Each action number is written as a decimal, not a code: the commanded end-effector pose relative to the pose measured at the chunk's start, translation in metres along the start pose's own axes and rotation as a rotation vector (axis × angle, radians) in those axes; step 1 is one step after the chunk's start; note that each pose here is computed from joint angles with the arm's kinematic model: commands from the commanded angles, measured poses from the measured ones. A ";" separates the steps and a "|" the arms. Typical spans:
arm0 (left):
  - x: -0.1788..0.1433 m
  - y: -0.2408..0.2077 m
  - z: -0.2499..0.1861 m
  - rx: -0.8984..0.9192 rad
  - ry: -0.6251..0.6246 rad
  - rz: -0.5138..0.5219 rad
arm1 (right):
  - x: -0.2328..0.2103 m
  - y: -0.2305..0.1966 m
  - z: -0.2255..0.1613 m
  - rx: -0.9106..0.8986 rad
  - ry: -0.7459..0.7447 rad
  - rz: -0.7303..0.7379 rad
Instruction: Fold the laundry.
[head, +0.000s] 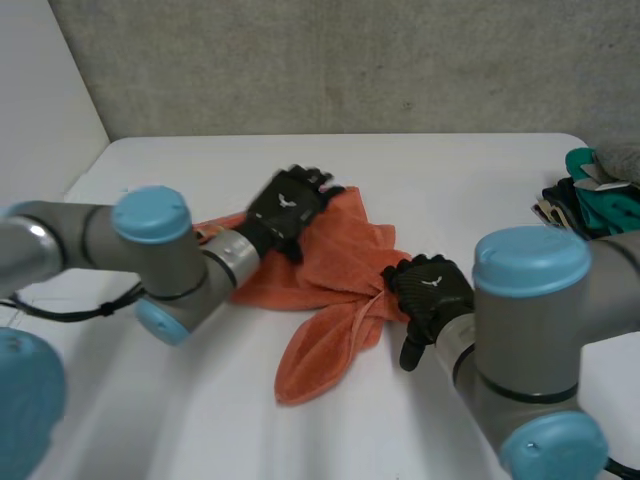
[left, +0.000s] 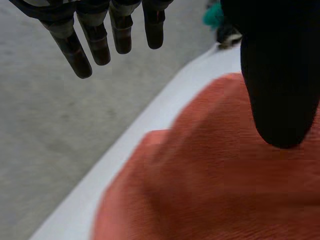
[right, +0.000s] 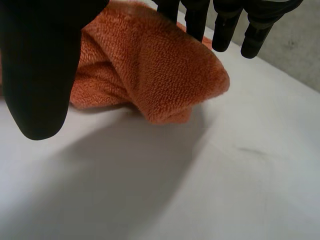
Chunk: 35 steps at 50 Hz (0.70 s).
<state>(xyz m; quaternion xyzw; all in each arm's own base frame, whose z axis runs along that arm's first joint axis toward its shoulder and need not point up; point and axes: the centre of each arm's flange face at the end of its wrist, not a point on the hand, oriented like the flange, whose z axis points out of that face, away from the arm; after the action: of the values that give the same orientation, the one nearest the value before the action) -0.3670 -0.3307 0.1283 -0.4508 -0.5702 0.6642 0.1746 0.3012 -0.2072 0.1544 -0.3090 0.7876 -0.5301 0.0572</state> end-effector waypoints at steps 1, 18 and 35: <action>0.028 0.014 0.012 -0.036 0.068 0.057 | -0.003 -0.001 0.009 0.058 0.050 -0.067; -0.119 -0.169 0.016 0.538 -0.733 0.238 | 0.078 -0.134 0.074 0.541 0.265 -0.079; -0.077 -0.165 -0.078 0.357 -0.673 0.126 | 0.089 -0.182 0.018 0.887 -0.061 0.071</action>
<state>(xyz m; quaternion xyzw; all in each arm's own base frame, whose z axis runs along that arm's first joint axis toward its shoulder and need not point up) -0.3192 -0.3199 0.3815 -0.1452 -0.3447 0.9274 0.0070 0.3233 -0.3291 0.3622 -0.2102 0.4140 -0.8651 0.1900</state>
